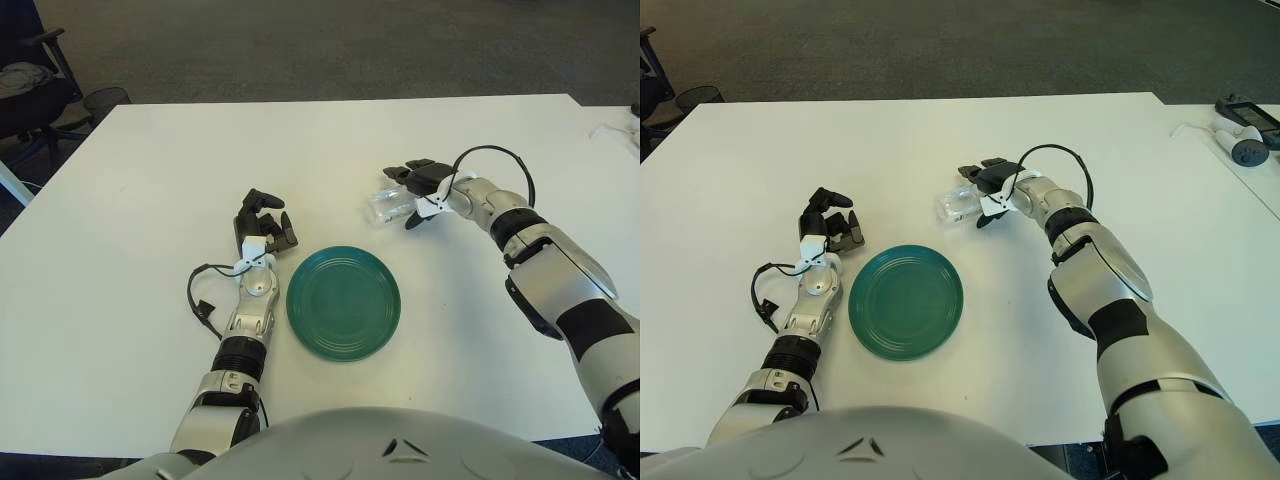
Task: Put the bottle into the plate.
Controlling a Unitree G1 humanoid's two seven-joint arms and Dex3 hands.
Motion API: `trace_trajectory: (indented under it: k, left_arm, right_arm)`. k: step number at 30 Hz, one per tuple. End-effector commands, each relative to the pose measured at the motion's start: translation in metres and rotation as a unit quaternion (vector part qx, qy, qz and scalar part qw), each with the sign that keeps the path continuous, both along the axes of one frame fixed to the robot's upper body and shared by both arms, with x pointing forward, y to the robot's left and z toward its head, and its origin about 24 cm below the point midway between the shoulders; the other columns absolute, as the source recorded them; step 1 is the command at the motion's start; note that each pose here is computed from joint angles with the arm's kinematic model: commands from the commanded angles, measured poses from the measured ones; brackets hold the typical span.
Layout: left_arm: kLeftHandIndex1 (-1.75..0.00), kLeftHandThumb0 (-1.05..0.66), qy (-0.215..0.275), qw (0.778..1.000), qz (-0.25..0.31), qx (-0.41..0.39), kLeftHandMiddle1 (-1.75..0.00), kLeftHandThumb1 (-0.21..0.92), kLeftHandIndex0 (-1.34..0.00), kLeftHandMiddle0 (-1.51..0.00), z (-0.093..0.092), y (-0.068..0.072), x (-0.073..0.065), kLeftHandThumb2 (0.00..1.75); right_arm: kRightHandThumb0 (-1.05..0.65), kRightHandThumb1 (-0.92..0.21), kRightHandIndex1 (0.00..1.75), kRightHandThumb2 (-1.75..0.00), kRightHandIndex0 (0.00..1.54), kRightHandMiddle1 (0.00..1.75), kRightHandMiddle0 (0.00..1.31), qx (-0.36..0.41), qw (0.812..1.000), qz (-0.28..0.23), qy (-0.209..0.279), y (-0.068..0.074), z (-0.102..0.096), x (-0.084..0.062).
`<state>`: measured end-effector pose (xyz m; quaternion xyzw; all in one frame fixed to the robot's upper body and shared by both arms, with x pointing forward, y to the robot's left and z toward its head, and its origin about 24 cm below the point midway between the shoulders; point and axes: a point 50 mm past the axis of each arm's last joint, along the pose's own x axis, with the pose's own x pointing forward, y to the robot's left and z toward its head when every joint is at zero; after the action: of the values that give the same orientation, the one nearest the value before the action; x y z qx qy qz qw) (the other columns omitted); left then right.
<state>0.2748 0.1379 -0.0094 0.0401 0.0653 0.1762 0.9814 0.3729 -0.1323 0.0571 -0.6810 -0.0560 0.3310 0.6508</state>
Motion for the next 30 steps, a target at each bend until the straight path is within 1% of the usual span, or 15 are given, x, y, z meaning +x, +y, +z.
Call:
trace_trajectory:
  k: [1, 2, 3, 4, 5, 6, 7, 8, 9, 13, 15, 18, 22, 26, 30]
  left_arm:
    - [-1.75, -0.53, 0.056, 0.998, 0.006, 0.003, -1.75, 0.17, -0.73, -1.25, -0.021, 0.002, -0.012, 1.5]
    - [-1.75, -0.53, 0.056, 0.998, 0.006, 0.003, -1.75, 0.17, -0.73, -1.25, -0.021, 0.002, -0.012, 1.5]
    - [-1.75, -0.53, 0.056, 0.998, 0.006, 0.002, -1.75, 0.17, -0.73, -1.25, -0.021, 0.003, -0.012, 1.5]
    - [-1.75, -0.53, 0.056, 0.998, 0.004, -0.003, -1.75, 0.17, -0.73, -1.25, -0.022, 0.003, -0.012, 1.5]
    - [-1.75, -0.53, 0.056, 0.998, 0.003, -0.006, -1.75, 0.17, -0.73, -1.24, -0.022, 0.004, -0.012, 1.5]
    - [-1.75, -0.53, 0.056, 0.998, 0.002, -0.008, -1.75, 0.17, -0.73, -1.24, -0.023, 0.004, -0.012, 1.5]
    - [-1.75, -0.53, 0.055, 0.998, 0.001, -0.013, -1.75, 0.17, -0.73, -1.24, -0.023, 0.004, -0.013, 1.5]
    - [-1.75, -0.53, 0.055, 0.998, 0.0, -0.016, -1.75, 0.17, -0.73, -1.23, -0.023, 0.004, -0.012, 1.5]
    - [-1.75, -0.53, 0.054, 0.998, -0.001, -0.02, -1.75, 0.17, -0.73, -1.23, -0.023, 0.004, -0.012, 1.5]
    - [-1.75, -0.52, 0.051, 0.998, 0.003, -0.024, -1.75, 0.18, -0.71, -1.22, -0.023, 0.004, -0.012, 1.48]
    - [-1.75, -0.52, 0.05, 0.998, 0.003, -0.023, -1.75, 0.19, -0.71, -1.22, -0.023, 0.004, -0.012, 1.47]
    - [-1.75, -0.52, 0.05, 0.998, 0.0, -0.023, -1.75, 0.19, -0.71, -1.22, -0.023, 0.003, -0.012, 1.47]
    - [-1.75, -0.52, 0.051, 0.998, 0.0, -0.022, -1.75, 0.19, -0.71, -1.23, -0.023, 0.003, -0.012, 1.47]
    - [-1.75, -0.52, 0.051, 0.998, 0.0, -0.02, -1.75, 0.19, -0.71, -1.23, -0.023, 0.003, -0.012, 1.47]
    - [-1.75, -0.51, 0.055, 0.998, 0.002, -0.017, -1.75, 0.2, -0.7, -1.23, -0.023, 0.003, -0.011, 1.46]
  right_arm:
    - [-0.83, -0.89, 1.41, -0.12, 0.42, 1.46, 0.33, 0.058, 0.998, -0.013, -0.017, 0.002, -0.006, -0.005]
    - [-0.76, -0.87, 1.53, -0.11, 0.54, 1.56, 0.41, 0.066, 0.997, -0.015, -0.022, 0.002, -0.006, -0.005]
    - [-0.71, -0.86, 1.61, -0.1, 0.61, 1.63, 0.46, 0.085, 0.995, -0.022, -0.036, 0.002, -0.009, -0.008]
    - [-0.64, -0.86, 1.64, -0.1, 0.66, 1.65, 0.5, 0.107, 0.992, -0.029, -0.053, 0.0, -0.013, -0.011]
    - [-0.49, -0.73, 1.68, -0.32, 0.76, 1.69, 0.6, 0.123, 0.99, -0.034, -0.065, -0.001, -0.015, -0.013]
    - [-0.4, -0.6, 1.7, -0.57, 0.83, 1.71, 0.67, 0.132, 0.988, -0.037, -0.074, -0.002, -0.017, -0.015]
    - [-0.37, -0.55, 1.71, -0.65, 0.85, 1.72, 0.69, 0.145, 0.985, -0.038, -0.081, -0.002, -0.016, -0.016]
    - [-0.29, -0.47, 1.72, -0.81, 0.92, 1.73, 0.76, 0.153, 0.984, -0.039, -0.085, -0.002, -0.016, -0.016]
    - [-0.24, -0.41, 1.73, -0.92, 0.96, 1.73, 0.8, 0.164, 0.981, -0.041, -0.09, -0.001, -0.015, -0.016]
    - [-0.1, -0.31, 1.74, -1.16, 1.12, 1.74, 0.94, 0.198, 0.973, -0.049, -0.108, 0.0, -0.015, -0.019]
    - [-0.07, -0.29, 1.74, -1.2, 1.15, 1.74, 0.96, 0.202, 0.971, -0.05, -0.113, 0.0, -0.015, -0.019]
    - [-0.03, -0.27, 1.75, -1.26, 1.21, 1.75, 1.0, 0.21, 0.967, -0.052, -0.134, 0.0, -0.015, -0.02]
    - [-0.01, -0.26, 1.75, -1.29, 1.24, 1.75, 1.02, 0.213, 0.964, -0.051, -0.153, 0.0, -0.016, -0.022]
    - [0.0, -0.26, 1.75, -1.31, 1.26, 1.75, 1.03, 0.214, 0.962, -0.052, -0.161, -0.002, -0.016, -0.023]
    - [0.0, -0.27, 1.75, -1.32, 1.27, 1.75, 1.03, 0.224, 0.959, -0.069, -0.162, -0.005, -0.019, -0.024]
